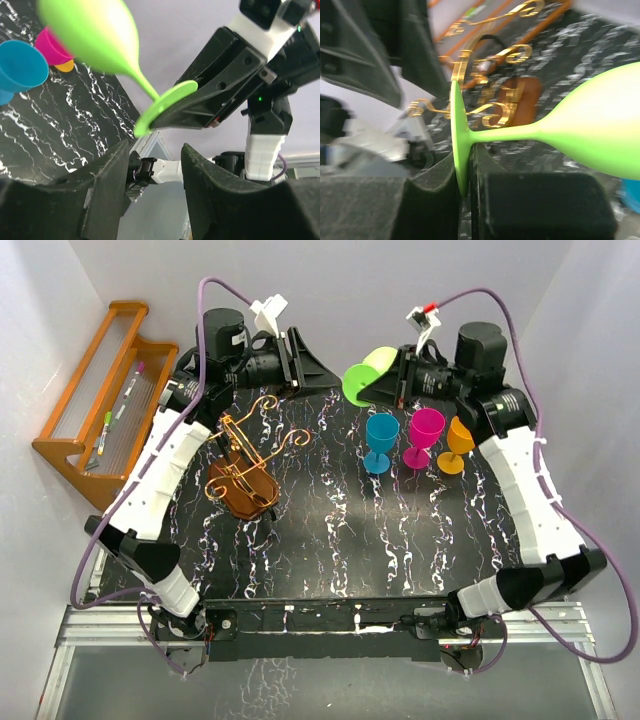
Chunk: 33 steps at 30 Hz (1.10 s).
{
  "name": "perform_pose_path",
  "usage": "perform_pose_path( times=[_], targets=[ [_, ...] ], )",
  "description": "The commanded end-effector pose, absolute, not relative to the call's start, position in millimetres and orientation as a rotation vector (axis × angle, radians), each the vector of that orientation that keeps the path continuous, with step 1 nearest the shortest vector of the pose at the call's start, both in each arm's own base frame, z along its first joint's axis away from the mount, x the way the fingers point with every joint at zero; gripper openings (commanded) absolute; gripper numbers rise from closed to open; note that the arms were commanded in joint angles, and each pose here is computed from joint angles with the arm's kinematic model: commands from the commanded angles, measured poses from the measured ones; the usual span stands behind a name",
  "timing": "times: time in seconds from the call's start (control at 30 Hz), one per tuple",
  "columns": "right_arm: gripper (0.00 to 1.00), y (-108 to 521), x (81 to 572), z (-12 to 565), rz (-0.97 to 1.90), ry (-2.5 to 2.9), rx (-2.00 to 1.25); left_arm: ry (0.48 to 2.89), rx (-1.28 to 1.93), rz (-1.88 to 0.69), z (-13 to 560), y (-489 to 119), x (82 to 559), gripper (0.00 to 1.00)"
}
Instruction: Take the wine glass off the wine glass rack
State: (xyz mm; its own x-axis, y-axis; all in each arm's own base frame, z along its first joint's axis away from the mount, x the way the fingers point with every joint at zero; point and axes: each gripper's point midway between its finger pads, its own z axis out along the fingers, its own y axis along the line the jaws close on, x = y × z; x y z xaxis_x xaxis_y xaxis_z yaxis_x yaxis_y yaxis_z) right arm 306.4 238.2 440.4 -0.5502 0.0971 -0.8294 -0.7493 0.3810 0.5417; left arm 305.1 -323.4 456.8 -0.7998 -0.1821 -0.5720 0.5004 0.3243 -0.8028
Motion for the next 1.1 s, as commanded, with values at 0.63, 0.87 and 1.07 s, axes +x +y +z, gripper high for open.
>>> perform_pose_path(
  times=[0.63, 0.87, 1.07],
  targets=[
    [0.08, 228.0, 298.1, 452.5, 0.009, 0.929, -0.884, 2.186, -0.145, -1.709, 450.8, -306.1, 260.4, 0.52],
    [0.08, 247.9, 293.7, 452.1, -0.008, 0.885, -0.907, 2.198, -0.183, -1.717, 442.5, -305.3, 259.9, 0.52],
    [0.08, 263.8, 287.3, 448.1, -0.014, 0.865, -0.942, 2.2, -0.189, -1.736, 439.7, -307.2, 260.3, 0.5]
  ],
)
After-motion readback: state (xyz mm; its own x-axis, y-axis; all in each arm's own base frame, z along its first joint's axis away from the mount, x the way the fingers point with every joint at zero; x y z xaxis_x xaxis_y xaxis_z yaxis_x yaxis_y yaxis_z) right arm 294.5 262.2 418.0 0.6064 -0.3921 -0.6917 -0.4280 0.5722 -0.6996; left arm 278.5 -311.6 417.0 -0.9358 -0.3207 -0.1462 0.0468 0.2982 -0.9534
